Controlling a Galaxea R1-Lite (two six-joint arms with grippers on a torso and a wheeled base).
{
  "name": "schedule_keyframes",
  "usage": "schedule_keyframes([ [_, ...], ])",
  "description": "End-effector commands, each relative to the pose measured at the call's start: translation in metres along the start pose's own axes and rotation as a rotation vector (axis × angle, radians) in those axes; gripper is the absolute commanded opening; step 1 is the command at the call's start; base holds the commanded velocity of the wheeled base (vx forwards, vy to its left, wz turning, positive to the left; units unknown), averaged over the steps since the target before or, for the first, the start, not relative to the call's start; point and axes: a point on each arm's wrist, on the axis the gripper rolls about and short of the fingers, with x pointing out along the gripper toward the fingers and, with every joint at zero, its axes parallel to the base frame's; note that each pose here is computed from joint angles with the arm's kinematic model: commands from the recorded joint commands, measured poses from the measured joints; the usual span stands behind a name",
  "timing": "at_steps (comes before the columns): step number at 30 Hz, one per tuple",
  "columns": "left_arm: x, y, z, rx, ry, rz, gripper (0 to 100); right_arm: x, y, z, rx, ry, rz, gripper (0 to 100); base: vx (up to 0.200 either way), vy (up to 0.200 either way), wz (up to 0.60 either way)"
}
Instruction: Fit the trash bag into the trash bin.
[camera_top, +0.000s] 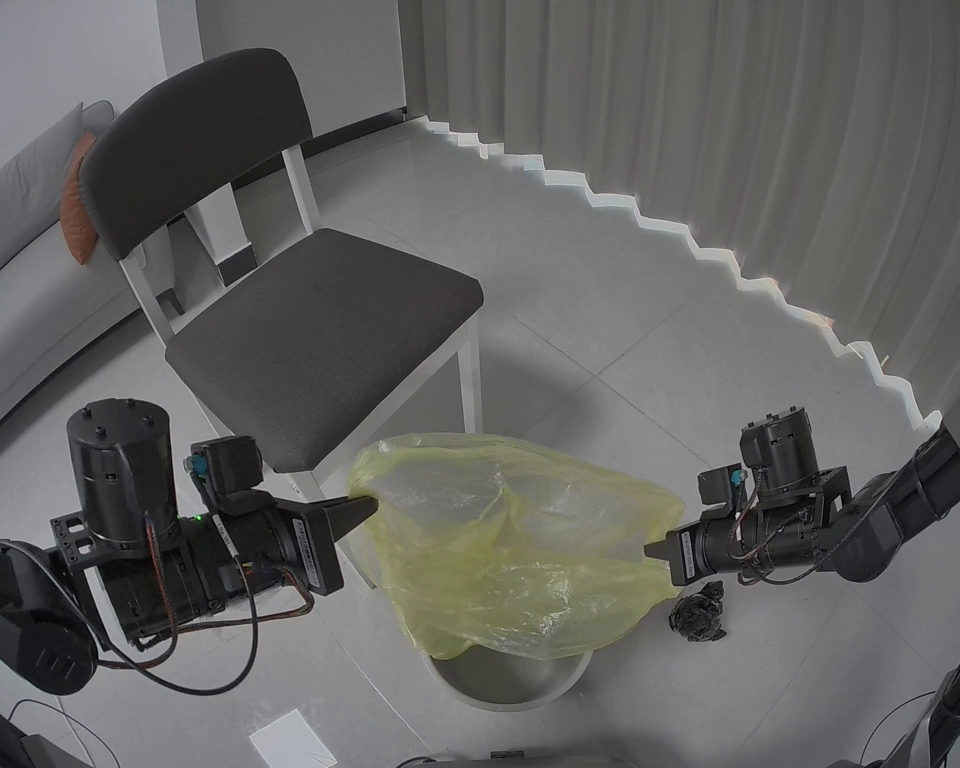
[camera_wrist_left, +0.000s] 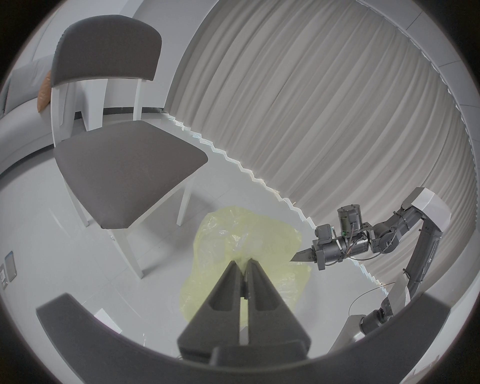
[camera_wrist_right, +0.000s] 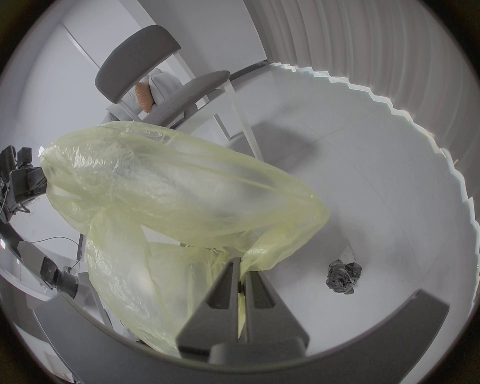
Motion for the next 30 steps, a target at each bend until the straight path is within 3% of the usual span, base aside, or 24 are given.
schedule_keyframes([
  [1, 0.012, 0.002, -0.001, -0.002, 0.013, -0.001, 0, 0.008, -0.006, -0.001, 0.013, 0.012, -0.009, 0, 0.0, 0.0, 0.0],
  [9, 0.01, 0.001, -0.007, 0.011, 0.04, -0.043, 0, 0.006, -0.006, 0.003, 0.012, -0.002, -0.004, 0, 0.0, 0.0, 0.0],
  [16, 0.011, 0.002, -0.002, 0.018, -0.047, -0.101, 0, 0.006, -0.005, 0.006, 0.012, -0.011, -0.002, 0, -0.2, 0.0, 0.0],
  [21, 0.015, 0.004, -0.006, 0.021, -0.055, -0.104, 0, 0.004, -0.004, 0.009, 0.011, -0.023, 0.0, 0, -0.2, 0.0, 0.0],
  [30, 0.047, 0.01, -0.006, 0.024, -0.144, -0.119, 0, 0.006, -0.007, 0.025, 0.009, -0.07, -0.003, 0, 0.0, 0.0, 0.0],
])
